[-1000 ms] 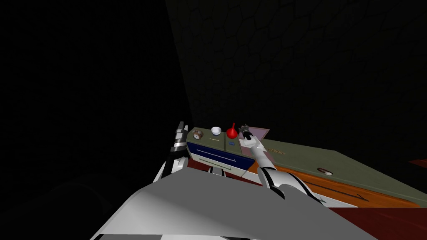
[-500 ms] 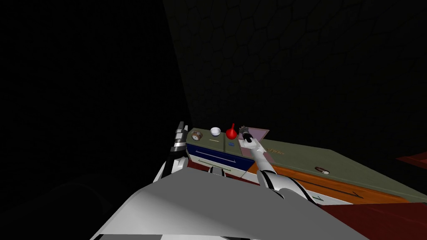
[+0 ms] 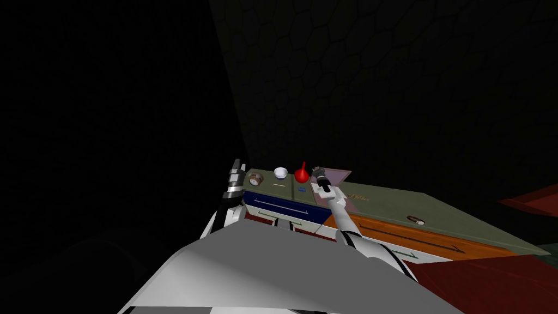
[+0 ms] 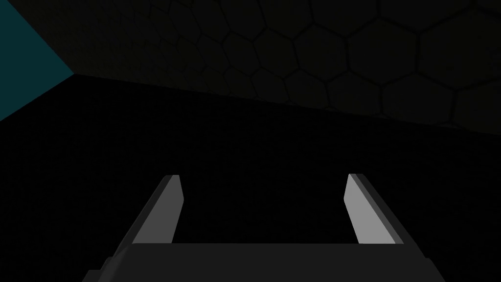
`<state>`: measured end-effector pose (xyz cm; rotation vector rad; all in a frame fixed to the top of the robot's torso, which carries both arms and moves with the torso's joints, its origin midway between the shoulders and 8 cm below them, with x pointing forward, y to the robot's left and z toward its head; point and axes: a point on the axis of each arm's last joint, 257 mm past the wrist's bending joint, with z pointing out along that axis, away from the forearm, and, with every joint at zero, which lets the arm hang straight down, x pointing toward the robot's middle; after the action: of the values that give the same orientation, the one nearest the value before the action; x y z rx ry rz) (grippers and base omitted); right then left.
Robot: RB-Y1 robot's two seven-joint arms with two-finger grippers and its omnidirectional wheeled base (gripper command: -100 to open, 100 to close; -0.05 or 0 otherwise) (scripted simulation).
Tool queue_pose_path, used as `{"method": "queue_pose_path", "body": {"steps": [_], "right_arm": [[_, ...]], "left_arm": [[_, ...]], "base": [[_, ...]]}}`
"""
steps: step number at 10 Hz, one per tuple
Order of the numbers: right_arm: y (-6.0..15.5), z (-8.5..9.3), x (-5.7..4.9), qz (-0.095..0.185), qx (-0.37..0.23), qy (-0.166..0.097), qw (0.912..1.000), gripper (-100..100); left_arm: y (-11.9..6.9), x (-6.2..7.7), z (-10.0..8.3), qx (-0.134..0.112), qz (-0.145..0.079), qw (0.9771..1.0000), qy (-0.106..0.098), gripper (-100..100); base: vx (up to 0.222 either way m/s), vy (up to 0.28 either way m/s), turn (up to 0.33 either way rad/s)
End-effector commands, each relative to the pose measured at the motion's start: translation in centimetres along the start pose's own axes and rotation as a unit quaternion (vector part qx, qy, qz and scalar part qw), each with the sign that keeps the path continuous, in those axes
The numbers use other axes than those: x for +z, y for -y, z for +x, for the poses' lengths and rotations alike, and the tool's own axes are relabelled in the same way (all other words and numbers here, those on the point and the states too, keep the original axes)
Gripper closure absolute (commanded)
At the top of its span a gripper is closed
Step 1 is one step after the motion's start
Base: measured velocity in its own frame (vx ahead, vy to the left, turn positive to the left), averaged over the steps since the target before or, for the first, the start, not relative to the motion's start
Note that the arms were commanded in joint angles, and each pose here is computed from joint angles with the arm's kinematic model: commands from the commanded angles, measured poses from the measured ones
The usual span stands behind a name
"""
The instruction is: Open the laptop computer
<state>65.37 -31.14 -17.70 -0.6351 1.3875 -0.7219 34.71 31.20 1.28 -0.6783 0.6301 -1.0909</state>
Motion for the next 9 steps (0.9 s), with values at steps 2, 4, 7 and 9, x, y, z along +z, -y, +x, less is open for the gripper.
{"method": "queue_pose_path", "body": {"steps": [2,4,7,9], "right_arm": [[-0.9,0.1,-2.1,0.010,0.003,0.022,0.9997,100],[-1.1,0.2,-3.5,0.021,0.004,0.033,0.9992,100],[-0.9,-0.5,-5.1,0.038,0.004,0.060,0.9974,100],[-0.9,-0.3,-6.6,0.051,0.003,0.070,0.9963,100]], "left_arm": [[0.0,0.0,0.0,0.000,0.000,1.0000,0.000,0],[0.0,0.0,0.0,0.000,0.000,1.0000,0.000,0],[0.0,0.0,0.0,0.000,0.000,1.0000,0.000,0],[0.0,0.0,0.0,0.000,0.000,1.0000,0.000,0]], "base": [[0.021,0.011,-0.036],[0.044,0.032,-0.067],[0.044,0.027,-0.060],[0.021,0.013,-0.036]]}}
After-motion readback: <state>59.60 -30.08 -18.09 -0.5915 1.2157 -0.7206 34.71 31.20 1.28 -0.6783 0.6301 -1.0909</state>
